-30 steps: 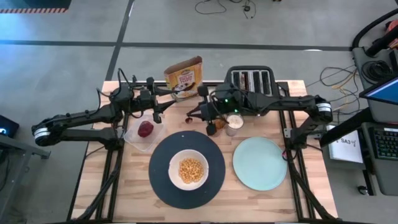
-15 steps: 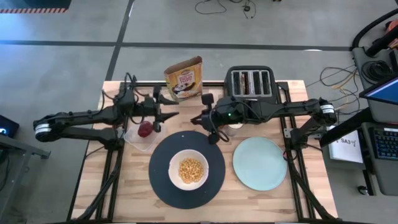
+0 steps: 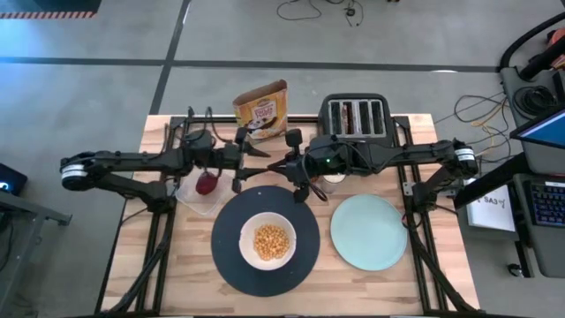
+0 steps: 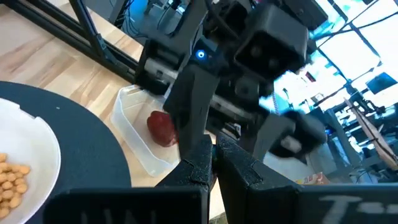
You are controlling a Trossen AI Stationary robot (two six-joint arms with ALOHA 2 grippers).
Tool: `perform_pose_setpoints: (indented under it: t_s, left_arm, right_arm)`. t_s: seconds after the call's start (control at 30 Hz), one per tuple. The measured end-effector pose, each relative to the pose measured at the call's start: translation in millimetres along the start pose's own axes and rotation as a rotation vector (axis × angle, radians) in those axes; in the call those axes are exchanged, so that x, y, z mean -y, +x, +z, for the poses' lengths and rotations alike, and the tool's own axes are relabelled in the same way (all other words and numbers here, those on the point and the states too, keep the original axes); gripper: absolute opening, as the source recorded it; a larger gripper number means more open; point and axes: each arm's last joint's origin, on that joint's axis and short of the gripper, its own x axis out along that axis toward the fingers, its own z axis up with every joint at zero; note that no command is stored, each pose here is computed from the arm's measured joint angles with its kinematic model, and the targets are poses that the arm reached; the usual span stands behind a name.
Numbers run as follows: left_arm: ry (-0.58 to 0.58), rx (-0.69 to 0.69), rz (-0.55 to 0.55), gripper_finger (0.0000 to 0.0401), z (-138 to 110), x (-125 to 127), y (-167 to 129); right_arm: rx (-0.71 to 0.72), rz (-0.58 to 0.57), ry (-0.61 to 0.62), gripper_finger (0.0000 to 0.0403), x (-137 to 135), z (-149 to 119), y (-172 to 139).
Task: Arrange a breakfast setting
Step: Adjust the blue spoon in the orange cup
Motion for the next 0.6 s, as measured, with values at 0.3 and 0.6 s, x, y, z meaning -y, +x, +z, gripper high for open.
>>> perform_pose_setpoints:
  t_s: [0.3, 0.6]
  left_arm:
    - [-0.017, -0.044, -0.016, 0.0157, -3, -7, 28]
    - [-0.003, -0.059, -0.023, 0.0053, 0, -5, 22]
  right_arm:
    - [-0.014, 0.01, -0.025, 0.0009, -1, -1, 0]
    - [-0.019, 0.006, -0.048, 0.0009, -1, -2, 0]
